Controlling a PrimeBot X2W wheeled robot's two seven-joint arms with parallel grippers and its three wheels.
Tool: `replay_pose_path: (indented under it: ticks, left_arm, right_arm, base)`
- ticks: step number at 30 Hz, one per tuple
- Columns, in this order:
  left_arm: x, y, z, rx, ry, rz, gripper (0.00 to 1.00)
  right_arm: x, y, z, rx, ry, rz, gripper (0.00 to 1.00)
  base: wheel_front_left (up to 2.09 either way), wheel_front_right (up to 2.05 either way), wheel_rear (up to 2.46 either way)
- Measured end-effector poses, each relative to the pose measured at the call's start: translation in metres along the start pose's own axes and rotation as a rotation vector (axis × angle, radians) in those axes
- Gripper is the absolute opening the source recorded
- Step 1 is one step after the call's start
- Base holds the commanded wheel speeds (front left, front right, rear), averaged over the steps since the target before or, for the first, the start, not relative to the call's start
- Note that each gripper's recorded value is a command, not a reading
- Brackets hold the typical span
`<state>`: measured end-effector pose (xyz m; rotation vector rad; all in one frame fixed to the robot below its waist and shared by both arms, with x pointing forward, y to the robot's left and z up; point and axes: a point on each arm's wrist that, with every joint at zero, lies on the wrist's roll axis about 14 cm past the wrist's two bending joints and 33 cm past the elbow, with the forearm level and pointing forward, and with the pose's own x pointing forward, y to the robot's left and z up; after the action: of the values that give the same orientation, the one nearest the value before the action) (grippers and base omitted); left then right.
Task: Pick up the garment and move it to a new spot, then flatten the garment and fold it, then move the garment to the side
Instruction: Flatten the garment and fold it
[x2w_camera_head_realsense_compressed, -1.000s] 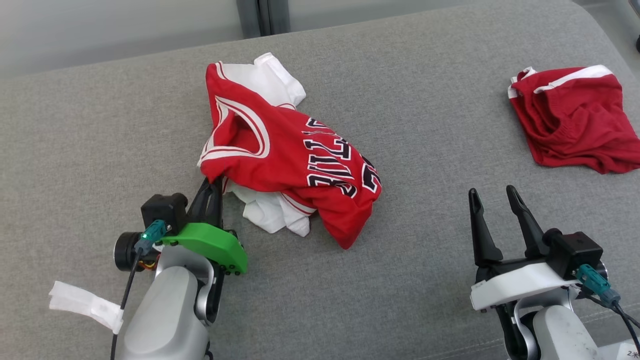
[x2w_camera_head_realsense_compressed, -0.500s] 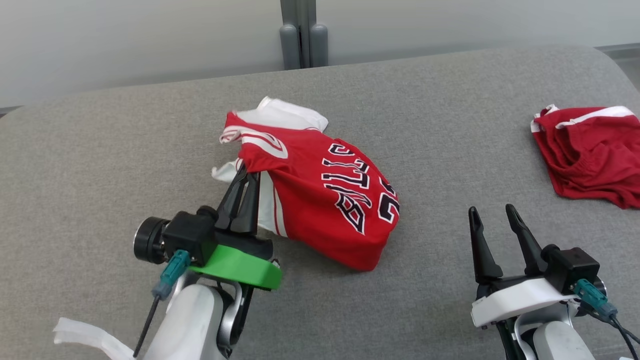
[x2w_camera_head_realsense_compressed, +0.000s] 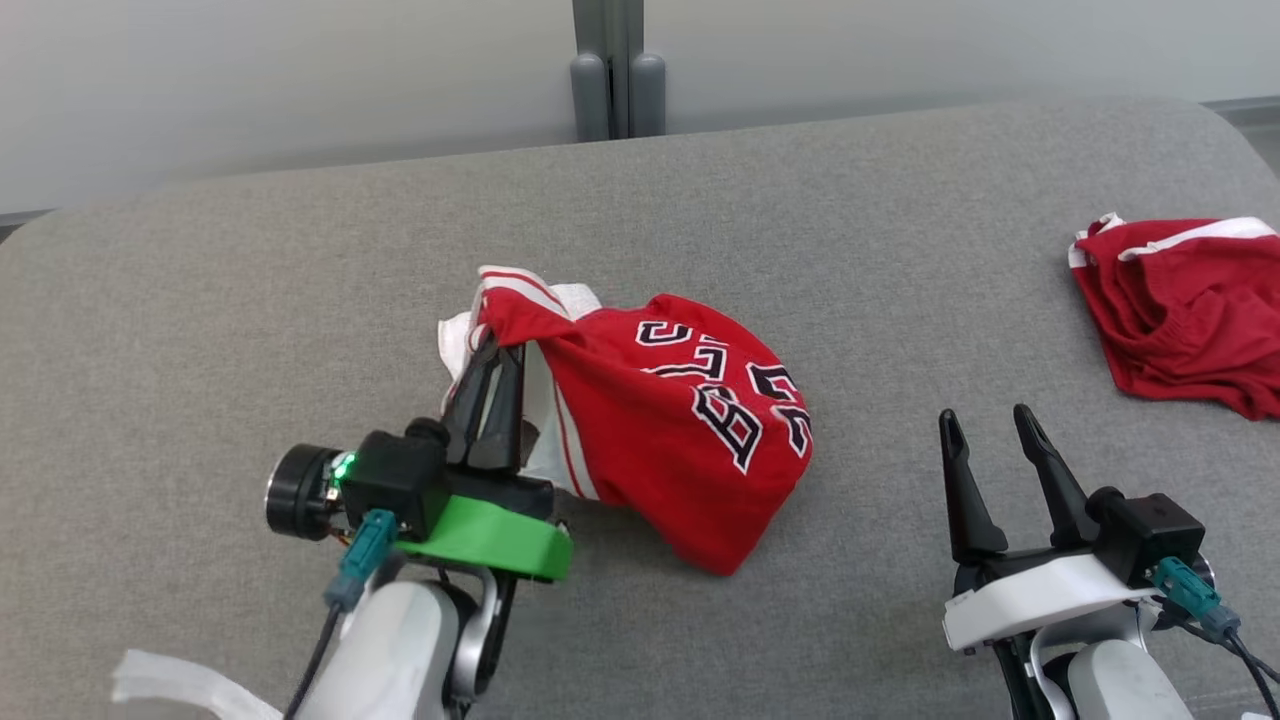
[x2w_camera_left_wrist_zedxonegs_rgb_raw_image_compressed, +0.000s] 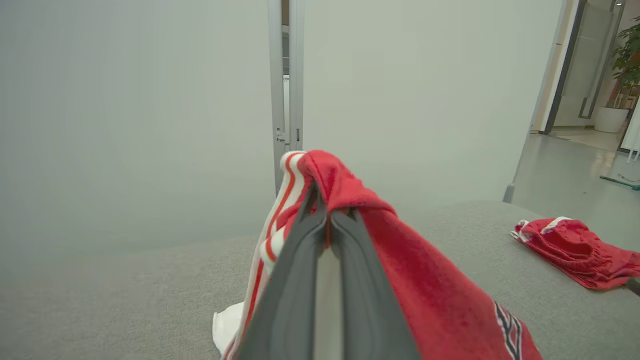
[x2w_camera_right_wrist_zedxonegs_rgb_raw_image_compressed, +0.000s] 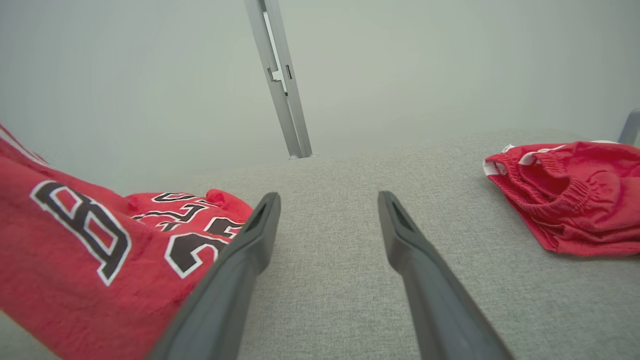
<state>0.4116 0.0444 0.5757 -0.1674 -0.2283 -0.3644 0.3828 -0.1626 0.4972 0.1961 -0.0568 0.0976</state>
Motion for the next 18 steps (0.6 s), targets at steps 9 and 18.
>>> replay_pose_path:
  ticks: [9, 18]
  left_arm:
    - [0.051, 0.052, -0.055, 0.049, 0.121, 0.096, 0.00]
    - [0.088, 0.080, -0.122, 0.050, 0.278, 0.167, 0.00]
  right_arm:
    - [0.013, -0.012, -0.013, -0.006, 0.034, -0.029, 1.00]
    - [0.009, -0.043, -0.026, -0.023, 0.077, -0.116, 1.00]
  base:
    - [0.00, 0.00, 0.00]
    - [0.00, 0.00, 0.00]
